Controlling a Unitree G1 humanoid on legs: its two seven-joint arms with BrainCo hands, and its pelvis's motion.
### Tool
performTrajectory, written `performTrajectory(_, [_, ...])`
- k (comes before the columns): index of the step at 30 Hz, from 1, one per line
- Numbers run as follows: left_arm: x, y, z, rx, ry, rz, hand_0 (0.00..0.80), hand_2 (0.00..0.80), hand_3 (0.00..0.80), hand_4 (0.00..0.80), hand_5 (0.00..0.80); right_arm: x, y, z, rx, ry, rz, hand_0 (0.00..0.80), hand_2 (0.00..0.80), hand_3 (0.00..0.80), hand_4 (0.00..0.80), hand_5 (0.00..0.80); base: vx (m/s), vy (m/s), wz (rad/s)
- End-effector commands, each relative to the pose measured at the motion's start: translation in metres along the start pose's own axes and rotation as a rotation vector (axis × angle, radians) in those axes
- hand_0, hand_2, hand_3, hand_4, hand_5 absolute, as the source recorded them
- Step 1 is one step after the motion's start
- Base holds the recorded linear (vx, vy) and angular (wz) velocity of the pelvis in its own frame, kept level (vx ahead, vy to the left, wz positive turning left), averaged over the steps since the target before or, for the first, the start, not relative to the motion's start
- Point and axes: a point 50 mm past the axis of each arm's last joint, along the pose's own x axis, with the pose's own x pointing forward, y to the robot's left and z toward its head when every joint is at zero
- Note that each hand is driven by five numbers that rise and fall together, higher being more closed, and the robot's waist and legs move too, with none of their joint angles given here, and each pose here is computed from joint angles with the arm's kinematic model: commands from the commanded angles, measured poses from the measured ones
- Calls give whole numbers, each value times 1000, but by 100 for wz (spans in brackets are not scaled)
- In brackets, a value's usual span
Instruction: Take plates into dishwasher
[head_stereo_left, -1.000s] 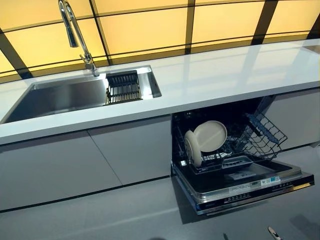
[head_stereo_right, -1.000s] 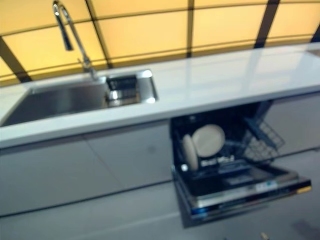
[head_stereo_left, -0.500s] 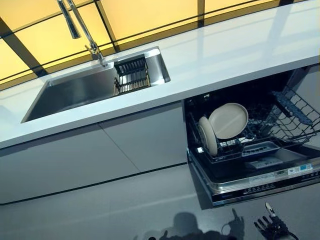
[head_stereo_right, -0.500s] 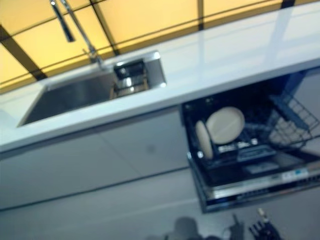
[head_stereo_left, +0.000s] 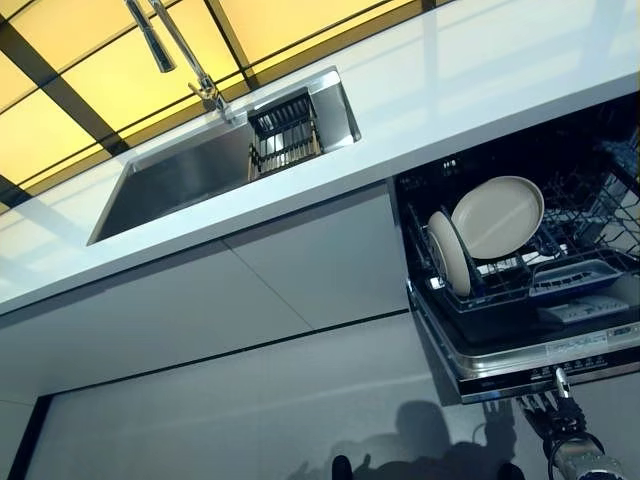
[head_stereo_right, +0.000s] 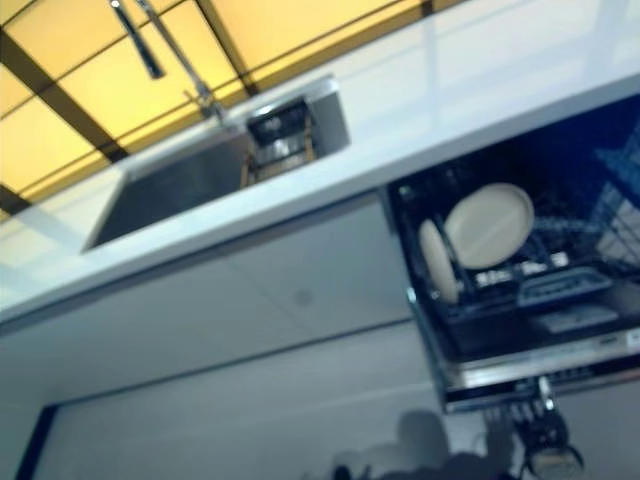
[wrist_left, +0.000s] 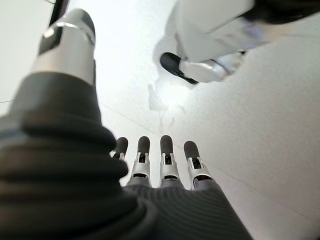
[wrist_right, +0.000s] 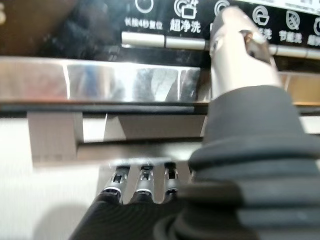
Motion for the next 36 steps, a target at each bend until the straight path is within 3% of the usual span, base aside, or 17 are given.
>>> performTrajectory(1, [-1,8,4,38,0,22,0,0,0,0,0,21,91,5,41,-1,321,0,0,0,0,0,37,73,5])
performTrajectory(10, [-4,19,-3,81,44,49,0,0,0,0,0,11,180,-38,-36,91,720,0,0,0,0,0,60,7,-1])
performTrajectory(17, [-6,28,-1,117,51,82,0,0,0,0,0,-3,216,-50,-43,107,851,0,0,0,0,0,81,-43,2])
performTrajectory(36, [-22,72,27,193,-11,236,0,0,0,0,0,-1,189,-56,78,47,764,0,0,0,0,0,58,-118,19])
